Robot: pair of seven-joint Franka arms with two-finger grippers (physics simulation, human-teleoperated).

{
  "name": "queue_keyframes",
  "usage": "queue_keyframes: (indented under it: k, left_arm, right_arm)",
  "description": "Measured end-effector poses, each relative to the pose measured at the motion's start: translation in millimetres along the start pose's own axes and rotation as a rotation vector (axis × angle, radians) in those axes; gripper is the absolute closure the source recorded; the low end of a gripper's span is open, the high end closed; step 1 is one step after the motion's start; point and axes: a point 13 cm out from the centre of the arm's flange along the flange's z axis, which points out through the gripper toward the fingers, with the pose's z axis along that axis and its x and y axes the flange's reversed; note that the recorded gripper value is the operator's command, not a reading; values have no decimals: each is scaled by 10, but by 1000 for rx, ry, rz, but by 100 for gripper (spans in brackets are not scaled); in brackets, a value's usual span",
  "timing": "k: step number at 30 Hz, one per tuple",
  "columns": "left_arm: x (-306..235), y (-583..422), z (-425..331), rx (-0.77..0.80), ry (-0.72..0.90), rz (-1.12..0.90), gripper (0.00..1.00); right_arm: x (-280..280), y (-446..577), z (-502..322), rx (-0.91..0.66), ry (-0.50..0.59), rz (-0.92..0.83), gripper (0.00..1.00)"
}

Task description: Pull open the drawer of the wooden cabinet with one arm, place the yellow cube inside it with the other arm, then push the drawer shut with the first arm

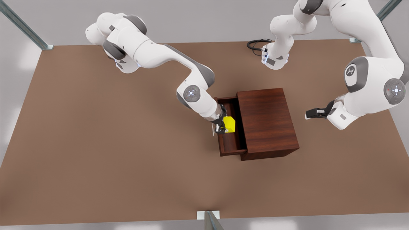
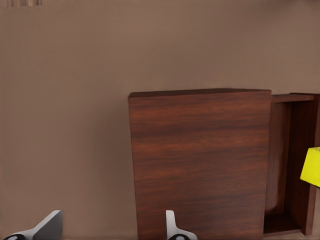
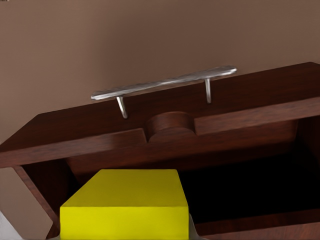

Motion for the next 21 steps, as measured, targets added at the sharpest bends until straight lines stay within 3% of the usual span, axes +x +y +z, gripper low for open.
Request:
queue_keyframes:
  k: [5, 6, 7, 13, 15, 17, 18, 19, 20, 21]
  left_arm:
    - [1, -12, 2, -3, 0, 19, 0]
    - [1, -11, 2, -4, 0, 22, 0]
    - [1, -10, 2, -4, 0, 25, 0]
    - [20, -25, -14, -10, -1, 37, 0]
    - [72, 88, -121, -33, -14, 24, 0]
    - [74, 302, -151, -45, -14, -6, 0]
    - [71, 297, -138, -52, -10, -9, 29]
    - [63, 186, -100, -50, -5, -12, 80]
    - [61, 66, -72, -35, -2, -23, 98]
    - [70, 6, -67, -20, 0, -46, 100]
  right_arm:
    - [60, -68, 142, -7, 4, 34, 30]
    - [67, -69, 152, -10, 5, 40, 18]
    - [68, -69, 158, -11, 6, 47, 0]
    - [7, 53, 97, -34, -4, 79, 0]
    - [-167, 540, -415, -75, 1, 130, 0]
    - [-835, 1451, -1381, -152, -10, 235, 0]
    - [-1288, 1823, -1822, -180, -30, 285, 0]
    - [-1869, 2172, -2210, -204, -65, 336, 0]
    - [-2450, 2415, -2510, -218, -117, 367, 0]
    - [-3017, 2572, -2758, -218, -173, 384, 0]
